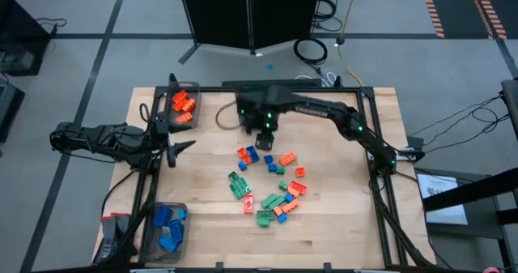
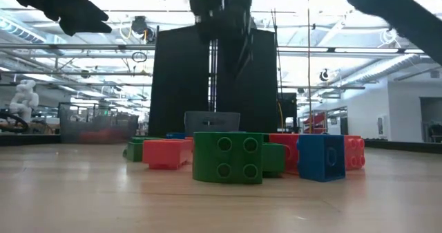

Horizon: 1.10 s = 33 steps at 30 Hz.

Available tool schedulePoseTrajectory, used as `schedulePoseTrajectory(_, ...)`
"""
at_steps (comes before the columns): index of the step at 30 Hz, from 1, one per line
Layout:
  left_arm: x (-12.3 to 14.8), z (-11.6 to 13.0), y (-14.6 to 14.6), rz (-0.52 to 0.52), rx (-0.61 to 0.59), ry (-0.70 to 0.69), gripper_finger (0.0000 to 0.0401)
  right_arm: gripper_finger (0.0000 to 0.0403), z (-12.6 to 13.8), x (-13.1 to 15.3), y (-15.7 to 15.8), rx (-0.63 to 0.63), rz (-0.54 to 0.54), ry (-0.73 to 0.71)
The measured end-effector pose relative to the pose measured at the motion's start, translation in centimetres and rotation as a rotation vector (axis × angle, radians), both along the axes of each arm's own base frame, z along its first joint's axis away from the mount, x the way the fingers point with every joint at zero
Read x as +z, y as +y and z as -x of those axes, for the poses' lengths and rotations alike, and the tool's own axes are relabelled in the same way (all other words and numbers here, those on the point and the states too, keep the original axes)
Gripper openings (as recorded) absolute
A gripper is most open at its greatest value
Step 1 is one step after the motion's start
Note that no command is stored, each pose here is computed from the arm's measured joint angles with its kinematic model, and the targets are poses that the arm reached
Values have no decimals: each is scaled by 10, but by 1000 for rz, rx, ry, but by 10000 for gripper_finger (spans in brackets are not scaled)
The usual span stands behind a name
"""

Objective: Sort blocks
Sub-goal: Put the green game piece into the top right black transparent bin

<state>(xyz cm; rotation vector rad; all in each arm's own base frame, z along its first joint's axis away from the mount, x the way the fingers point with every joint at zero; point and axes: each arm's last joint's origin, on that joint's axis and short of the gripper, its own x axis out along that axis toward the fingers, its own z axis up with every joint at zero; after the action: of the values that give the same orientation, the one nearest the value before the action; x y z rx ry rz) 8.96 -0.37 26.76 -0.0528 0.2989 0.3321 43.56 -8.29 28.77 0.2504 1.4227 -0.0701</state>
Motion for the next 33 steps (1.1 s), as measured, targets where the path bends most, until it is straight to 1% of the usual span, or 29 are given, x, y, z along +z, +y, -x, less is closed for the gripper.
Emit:
schedulePoseTrajectory(3,-1,0,0,1,0,6,255,172,0,18,49,83,7,-51)
schedulePoseTrajectory(5,-1,1,0,-1,0,13,255,172,-2,21,87,166,31,-81)
schedulePoseTrajectory(6,-1,1,0,-1,0,16,255,171,-3,21,106,205,64,-94)
schedulePoseTrajectory(9,-2,1,0,-4,0,26,255,171,-8,11,156,303,127,-127)
schedulePoseTrajectory(11,-3,1,0,-4,0,30,255,171,-12,7,186,350,121,-186)
schedulePoseTrajectory(15,-4,1,0,-4,-5,42,255,171,-20,-9,234,377,85,-290)
schedulePoseTrajectory(18,-4,1,0,-4,-6,43,255,171,-21,-28,254,343,111,-274)
schedulePoseTrajectory(22,-4,1,0,-3,-6,41,255,171,-16,-62,268,264,117,-179)
schedulePoseTrajectory(24,-4,1,0,-3,-6,42,255,171,-15,-75,274,235,106,-175)
schedulePoseTrajectory(28,-4,1,0,13,-1,36,255,171,-14,-92,284,182,75,-198)
schedulePoseTrajectory(33,-4,1,0,27,-16,36,255,171,-5,-109,293,127,56,-153)
